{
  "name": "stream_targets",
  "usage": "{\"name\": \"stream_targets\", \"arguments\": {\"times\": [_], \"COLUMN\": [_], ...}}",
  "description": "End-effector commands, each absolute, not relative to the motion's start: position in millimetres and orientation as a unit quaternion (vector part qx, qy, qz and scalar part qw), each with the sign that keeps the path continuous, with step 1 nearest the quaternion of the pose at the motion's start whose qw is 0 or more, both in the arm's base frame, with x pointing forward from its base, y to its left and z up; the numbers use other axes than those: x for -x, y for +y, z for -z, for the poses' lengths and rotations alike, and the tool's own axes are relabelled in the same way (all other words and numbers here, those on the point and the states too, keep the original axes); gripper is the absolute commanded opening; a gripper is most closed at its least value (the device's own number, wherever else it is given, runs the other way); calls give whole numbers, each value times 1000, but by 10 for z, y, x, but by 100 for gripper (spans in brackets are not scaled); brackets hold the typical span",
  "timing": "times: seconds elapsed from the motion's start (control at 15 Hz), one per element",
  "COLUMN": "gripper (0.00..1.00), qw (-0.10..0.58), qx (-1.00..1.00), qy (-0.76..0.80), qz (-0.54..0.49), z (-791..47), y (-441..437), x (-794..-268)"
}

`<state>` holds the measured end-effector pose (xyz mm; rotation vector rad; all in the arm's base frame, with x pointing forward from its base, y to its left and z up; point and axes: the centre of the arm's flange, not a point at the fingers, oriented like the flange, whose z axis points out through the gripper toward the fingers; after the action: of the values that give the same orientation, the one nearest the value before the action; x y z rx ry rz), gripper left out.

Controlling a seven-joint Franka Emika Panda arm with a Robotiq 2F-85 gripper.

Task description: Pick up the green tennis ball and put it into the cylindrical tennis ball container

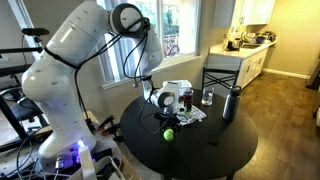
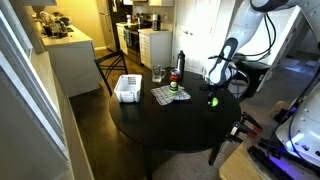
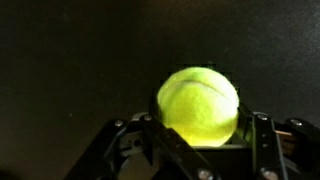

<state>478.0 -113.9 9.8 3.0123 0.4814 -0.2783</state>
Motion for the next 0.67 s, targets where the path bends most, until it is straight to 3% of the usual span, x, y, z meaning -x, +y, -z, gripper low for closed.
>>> {"name": "stream_targets", "arguments": {"times": [0.0,0.6], "gripper": [44,44], "qw": [48,78], "qx": [-980,-967], "qy": [192,238], "qz": [35,-55], "z": [-743,-1509], "y": [-1026,-727], "x": [-4655,-4919]}}
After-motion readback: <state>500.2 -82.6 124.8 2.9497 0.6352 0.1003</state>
